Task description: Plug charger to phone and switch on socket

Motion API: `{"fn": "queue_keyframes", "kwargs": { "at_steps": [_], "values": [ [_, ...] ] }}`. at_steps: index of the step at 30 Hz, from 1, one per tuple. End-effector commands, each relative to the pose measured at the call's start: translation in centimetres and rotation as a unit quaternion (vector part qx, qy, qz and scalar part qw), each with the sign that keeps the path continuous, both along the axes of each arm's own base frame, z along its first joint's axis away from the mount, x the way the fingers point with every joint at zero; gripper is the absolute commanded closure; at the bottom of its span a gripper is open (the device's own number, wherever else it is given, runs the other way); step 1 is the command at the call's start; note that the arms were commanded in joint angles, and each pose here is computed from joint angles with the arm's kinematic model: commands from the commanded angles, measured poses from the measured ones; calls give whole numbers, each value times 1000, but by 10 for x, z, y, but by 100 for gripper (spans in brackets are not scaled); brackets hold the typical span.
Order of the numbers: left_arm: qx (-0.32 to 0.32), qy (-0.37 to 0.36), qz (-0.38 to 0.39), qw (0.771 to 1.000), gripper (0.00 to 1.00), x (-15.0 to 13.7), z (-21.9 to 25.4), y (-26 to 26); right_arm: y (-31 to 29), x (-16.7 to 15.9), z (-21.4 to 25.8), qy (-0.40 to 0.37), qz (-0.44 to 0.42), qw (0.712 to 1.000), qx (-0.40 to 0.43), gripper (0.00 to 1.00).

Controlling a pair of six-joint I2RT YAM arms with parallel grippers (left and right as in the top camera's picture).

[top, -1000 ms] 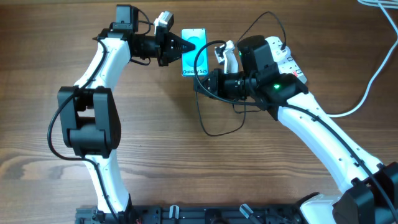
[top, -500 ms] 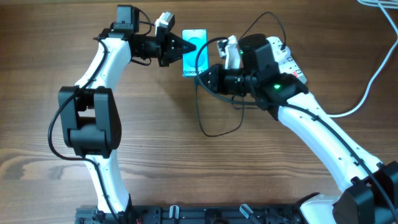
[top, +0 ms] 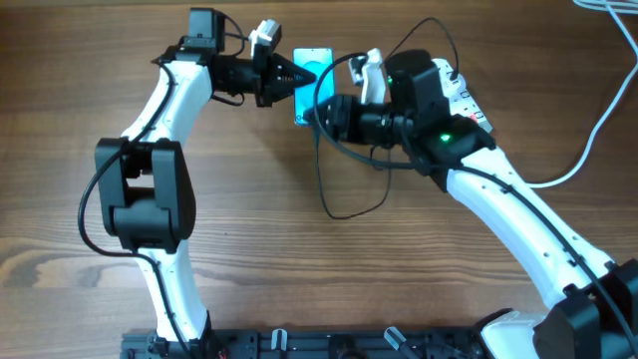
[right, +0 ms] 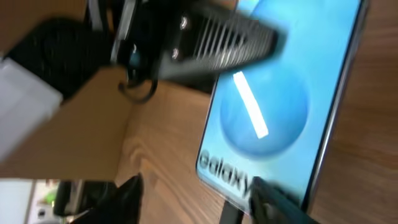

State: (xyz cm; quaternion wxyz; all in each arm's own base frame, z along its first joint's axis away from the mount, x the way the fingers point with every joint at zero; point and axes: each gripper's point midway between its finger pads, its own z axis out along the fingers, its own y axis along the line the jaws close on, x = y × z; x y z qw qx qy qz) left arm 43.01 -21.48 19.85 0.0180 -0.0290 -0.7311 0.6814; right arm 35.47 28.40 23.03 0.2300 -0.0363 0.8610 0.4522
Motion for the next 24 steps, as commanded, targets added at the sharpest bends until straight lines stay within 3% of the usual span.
{"fn": "queue_keyframes", "kwargs": {
  "at_steps": [1, 6, 10, 17, 24],
  "values": [
    [-41, -28, -29, 998, 96, -13, 29, -8, -17, 3, 16, -15, -29, 999, -11, 28],
    [-43, -47, -31, 997, 96, -13, 29, -9, -54, -8, 30, -21, -47, 998, -33, 14],
    [-45, -82, -32, 995, 96, -14, 28, -10, -93, -22, 26, -17, -48, 996, -75, 13],
    [-54, -169, -35, 984, 96, -14, 29, -10, -82, -76, -23, 85, 47, 987, -132, 16],
    [-55, -182, -35, 981, 96, -14, 29, -10, -61, -78, -43, 97, 81, 982, -142, 16]
  ]
}}
